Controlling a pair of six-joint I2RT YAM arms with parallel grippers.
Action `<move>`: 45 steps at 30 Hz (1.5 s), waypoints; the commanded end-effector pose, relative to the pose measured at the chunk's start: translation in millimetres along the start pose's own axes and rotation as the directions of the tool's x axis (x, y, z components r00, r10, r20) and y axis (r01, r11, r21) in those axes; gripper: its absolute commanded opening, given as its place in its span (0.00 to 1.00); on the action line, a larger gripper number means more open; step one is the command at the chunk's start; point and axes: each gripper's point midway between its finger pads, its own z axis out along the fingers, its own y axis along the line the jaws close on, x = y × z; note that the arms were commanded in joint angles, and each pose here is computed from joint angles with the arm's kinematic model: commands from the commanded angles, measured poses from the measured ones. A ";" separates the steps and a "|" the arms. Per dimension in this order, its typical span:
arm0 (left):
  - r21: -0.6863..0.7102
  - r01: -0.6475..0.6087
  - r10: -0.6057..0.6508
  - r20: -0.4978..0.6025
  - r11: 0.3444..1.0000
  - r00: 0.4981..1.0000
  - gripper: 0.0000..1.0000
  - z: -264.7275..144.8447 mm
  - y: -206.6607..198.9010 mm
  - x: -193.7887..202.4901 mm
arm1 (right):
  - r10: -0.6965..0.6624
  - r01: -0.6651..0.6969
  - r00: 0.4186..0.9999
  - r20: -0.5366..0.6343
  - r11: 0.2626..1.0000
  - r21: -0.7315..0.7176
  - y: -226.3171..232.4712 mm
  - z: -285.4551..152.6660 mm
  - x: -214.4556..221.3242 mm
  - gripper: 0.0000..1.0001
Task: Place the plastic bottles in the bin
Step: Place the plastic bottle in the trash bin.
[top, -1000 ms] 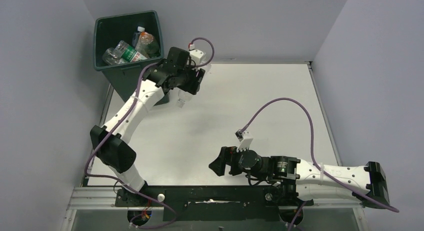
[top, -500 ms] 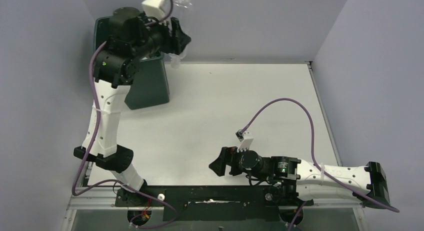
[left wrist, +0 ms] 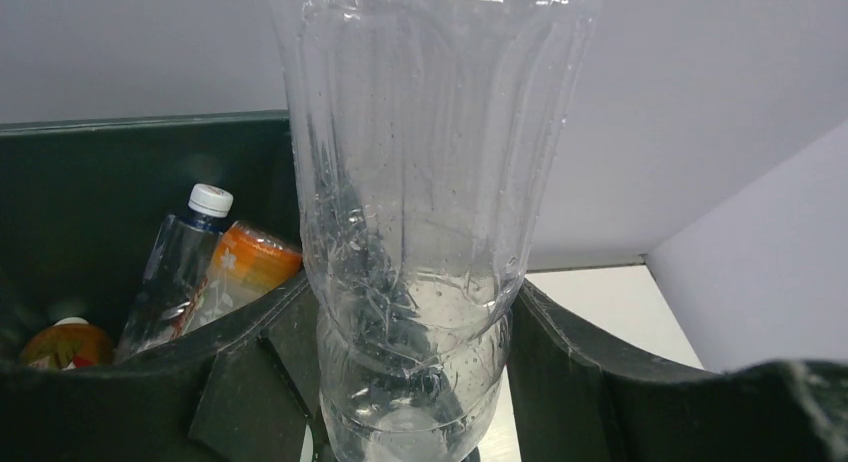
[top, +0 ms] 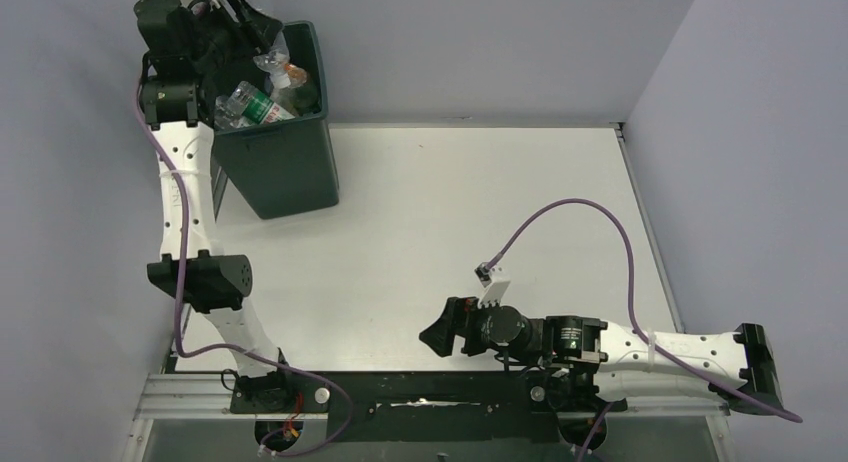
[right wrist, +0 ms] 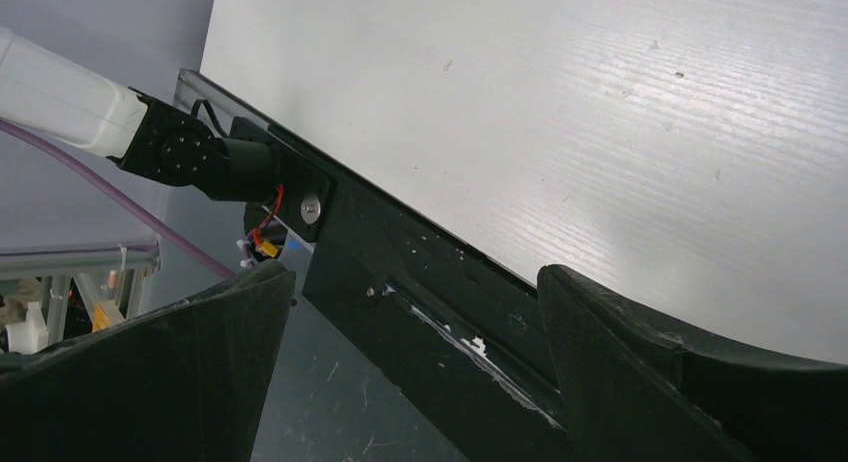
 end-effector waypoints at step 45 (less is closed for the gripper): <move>-0.326 0.110 -0.102 0.041 0.939 0.994 0.87 18.3 143.1 28.6 | 0.049 -0.048 0.998 -0.033 0.999 0.026 0.2 29.0 17.1 0.98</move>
